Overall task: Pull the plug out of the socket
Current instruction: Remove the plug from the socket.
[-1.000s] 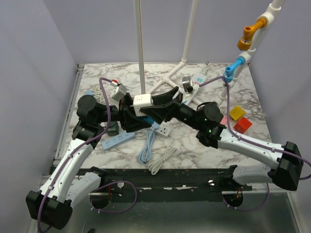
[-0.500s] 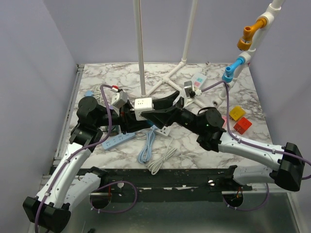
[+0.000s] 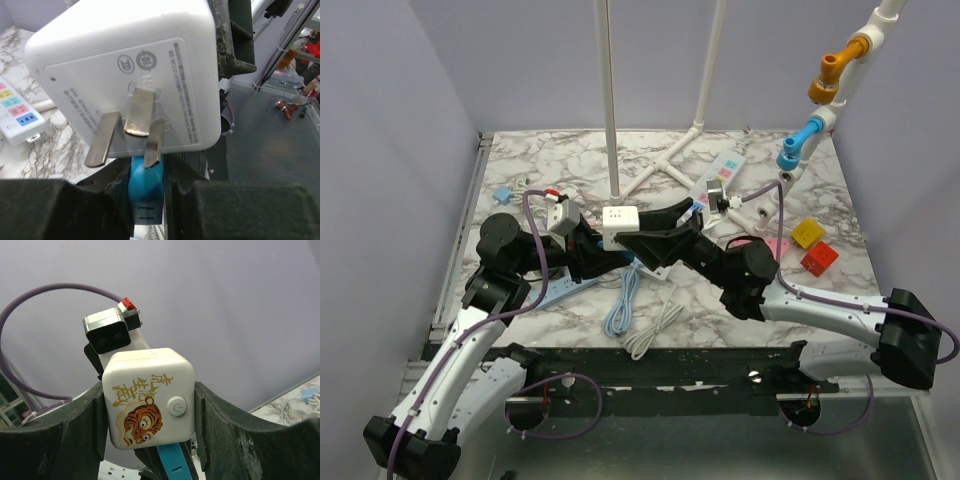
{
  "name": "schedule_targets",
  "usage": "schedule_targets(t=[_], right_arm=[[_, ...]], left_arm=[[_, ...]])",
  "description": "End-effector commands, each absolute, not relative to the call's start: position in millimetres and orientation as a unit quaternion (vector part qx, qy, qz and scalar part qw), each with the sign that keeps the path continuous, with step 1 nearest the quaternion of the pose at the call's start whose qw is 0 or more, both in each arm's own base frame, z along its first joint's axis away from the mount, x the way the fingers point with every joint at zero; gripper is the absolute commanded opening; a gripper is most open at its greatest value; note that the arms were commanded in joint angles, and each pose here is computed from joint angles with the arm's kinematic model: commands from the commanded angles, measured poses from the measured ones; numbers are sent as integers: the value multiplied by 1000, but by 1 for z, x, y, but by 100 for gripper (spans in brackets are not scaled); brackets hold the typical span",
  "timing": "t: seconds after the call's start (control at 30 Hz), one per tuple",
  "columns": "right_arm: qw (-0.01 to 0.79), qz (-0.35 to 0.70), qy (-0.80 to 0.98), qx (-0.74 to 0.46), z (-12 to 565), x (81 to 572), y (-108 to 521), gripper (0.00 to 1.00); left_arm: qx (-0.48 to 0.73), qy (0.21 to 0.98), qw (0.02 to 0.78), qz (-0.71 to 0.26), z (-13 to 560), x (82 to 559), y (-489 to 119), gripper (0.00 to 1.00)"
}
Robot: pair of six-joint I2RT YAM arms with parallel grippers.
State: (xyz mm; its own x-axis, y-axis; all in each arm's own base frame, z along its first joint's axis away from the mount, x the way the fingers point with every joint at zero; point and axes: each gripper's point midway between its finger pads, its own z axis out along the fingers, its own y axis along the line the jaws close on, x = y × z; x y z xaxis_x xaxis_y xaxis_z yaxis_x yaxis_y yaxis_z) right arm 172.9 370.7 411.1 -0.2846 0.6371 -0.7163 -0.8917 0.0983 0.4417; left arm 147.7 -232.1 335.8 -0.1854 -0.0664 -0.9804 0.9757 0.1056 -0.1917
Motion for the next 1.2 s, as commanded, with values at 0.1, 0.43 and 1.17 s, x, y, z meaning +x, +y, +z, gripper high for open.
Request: schedule_targets(t=[0.1,0.43,1.17], right_arm=[[667,685,295,7,507,179,290,1],[701,647,299,-4,527,177,276,1],[700,663,265,11,544,172,266,1]], left_arm=[[388,573,502,-518,316,151,-229,0],[405,600,473,-502,271,142,-229,0],[393,600,457,-526,252,133,-235,0]])
